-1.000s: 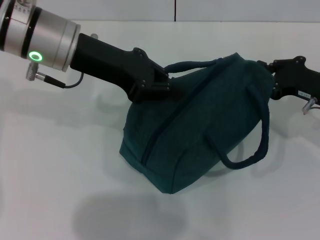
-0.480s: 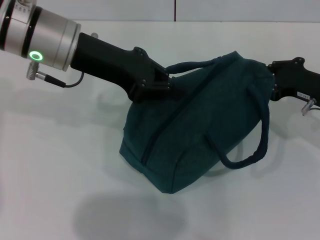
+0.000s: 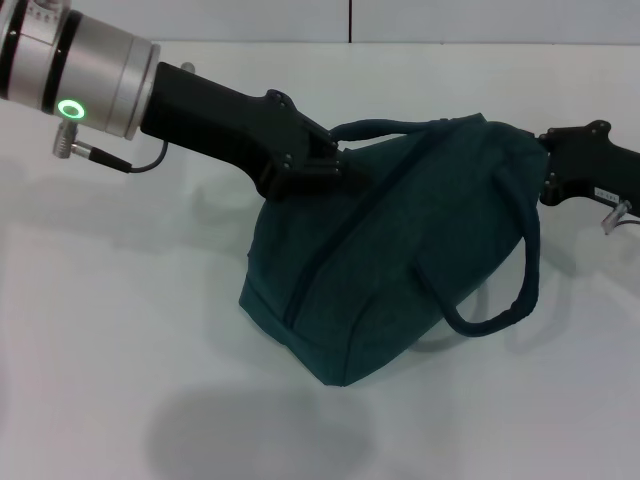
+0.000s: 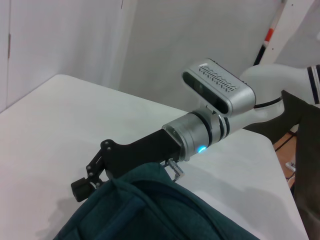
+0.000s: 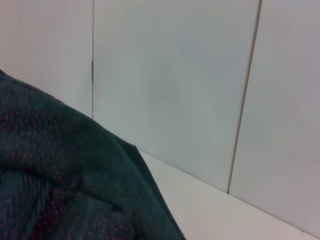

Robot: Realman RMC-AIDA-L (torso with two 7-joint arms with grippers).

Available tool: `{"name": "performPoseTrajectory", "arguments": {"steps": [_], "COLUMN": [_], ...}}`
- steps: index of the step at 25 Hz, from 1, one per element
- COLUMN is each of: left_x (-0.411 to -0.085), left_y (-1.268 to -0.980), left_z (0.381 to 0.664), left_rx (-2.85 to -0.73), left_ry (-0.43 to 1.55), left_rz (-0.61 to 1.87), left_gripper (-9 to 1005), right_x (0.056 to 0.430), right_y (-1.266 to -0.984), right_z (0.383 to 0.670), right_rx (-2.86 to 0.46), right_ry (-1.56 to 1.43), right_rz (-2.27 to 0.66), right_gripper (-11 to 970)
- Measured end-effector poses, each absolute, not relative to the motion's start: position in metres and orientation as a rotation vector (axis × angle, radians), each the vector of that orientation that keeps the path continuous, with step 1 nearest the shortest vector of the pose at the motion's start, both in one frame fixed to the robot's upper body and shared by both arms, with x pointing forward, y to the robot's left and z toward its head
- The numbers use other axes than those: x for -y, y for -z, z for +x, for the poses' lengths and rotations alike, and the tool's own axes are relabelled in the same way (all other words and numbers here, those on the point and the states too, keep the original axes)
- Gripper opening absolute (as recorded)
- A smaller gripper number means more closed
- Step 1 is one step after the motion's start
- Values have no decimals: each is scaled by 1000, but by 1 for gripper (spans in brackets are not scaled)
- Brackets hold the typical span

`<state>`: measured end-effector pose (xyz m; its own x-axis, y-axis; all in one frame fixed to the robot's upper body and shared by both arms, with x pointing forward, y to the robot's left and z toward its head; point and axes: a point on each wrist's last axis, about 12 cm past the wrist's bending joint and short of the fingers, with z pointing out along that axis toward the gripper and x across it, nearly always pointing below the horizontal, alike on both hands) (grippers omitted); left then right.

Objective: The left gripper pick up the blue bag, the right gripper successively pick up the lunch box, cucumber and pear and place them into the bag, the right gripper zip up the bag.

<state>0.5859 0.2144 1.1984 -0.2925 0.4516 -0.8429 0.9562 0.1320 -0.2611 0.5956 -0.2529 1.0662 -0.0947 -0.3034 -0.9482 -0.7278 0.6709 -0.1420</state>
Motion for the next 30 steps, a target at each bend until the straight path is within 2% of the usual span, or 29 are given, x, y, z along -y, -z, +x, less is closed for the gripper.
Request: {"name": "performPoseTrajectory", "arguments": {"steps": [11,18,24,30], "left_x": [-214,-212,-215,-217], "left_y": [-1196,-1195,-1193,-1193], "left_z": [585,585,587,587], "left_rx": [-1825,-1824,-1826,-1802], "left_ry": [1116,1119,1098,1082], "left_rz": [1341,1331,1301,1303], "left_gripper": [78,77,76,76], "right_x": [250,258,287,311], "right_y": [-1071,-1083,-1090,-1089], "right_z": [590,578,563,552], "right_rx": [-1650,-1612,-1635,-1651], "right_ry": [-537,-728,-845,-846], "right_rz": [-823,-722,-653,-589], "right_gripper": [23,24,189,461]}}
